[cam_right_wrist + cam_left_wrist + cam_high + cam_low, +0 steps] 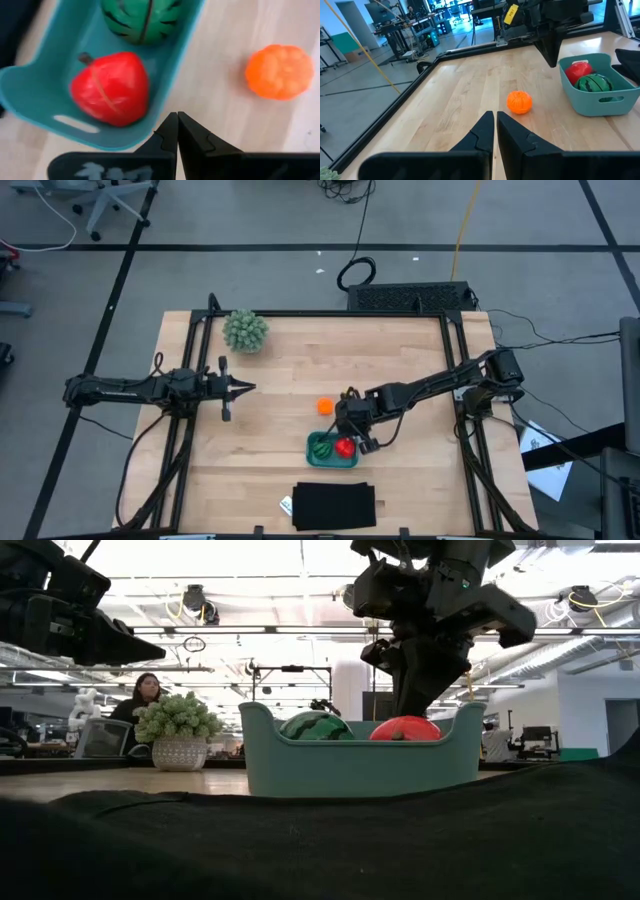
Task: Pick and placing Produce into tupperware
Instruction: Adjust the blue bin, then put the pumpkin into the blue bin
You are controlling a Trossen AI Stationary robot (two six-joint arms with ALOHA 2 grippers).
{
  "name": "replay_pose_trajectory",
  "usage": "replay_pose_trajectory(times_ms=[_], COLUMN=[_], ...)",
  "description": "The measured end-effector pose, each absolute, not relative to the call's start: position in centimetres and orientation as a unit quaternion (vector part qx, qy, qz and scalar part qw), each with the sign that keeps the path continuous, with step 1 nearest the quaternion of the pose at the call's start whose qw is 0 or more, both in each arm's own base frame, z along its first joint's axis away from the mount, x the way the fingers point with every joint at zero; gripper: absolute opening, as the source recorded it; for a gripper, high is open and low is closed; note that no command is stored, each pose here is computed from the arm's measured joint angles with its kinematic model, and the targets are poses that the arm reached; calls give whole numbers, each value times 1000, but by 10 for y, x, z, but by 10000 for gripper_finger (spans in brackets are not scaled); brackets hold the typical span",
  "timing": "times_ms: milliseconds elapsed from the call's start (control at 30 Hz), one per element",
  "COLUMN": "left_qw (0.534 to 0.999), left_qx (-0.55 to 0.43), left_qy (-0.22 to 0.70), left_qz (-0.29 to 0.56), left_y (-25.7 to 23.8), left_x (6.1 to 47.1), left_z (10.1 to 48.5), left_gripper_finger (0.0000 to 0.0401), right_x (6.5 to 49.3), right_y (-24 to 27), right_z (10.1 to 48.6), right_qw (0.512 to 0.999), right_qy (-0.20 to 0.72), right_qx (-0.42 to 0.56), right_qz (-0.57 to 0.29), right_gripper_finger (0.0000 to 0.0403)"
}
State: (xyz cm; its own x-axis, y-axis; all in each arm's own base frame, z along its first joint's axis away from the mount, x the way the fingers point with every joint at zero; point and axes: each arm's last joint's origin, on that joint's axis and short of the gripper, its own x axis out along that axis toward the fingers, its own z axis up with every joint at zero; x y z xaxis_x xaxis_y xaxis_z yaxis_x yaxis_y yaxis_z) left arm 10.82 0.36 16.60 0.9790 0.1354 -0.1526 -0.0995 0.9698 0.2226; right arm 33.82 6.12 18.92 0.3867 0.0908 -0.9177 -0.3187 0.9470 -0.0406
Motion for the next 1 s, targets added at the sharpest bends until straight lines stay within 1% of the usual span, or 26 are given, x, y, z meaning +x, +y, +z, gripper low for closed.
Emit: replay_pose_trajectory(times_ms=[100,267,667,800,1000], left_qw=[989,989,989,989,989], left_qx=[105,105,105,105,105], left_qy=[83,83,83,83,83], left_qz=[60,60,60,60,60], left_y=[4,4,4,4,4], left_x=[108,108,108,108,108], left_z=[166,166,166,166,166], left_gripper_finger=[26,26,26,26,26], right_x=[338,338,337,332,322], right_y=[60,56,55,51,39], right_z=[191,199,204,220,258], right_qw=[827,837,841,856,894], right_qy=[537,523,514,491,422], right_qx=[-119,-115,-120,-120,-116], right_qz=[115,114,114,111,98], right_gripper_finger=[0,0,0,0,0])
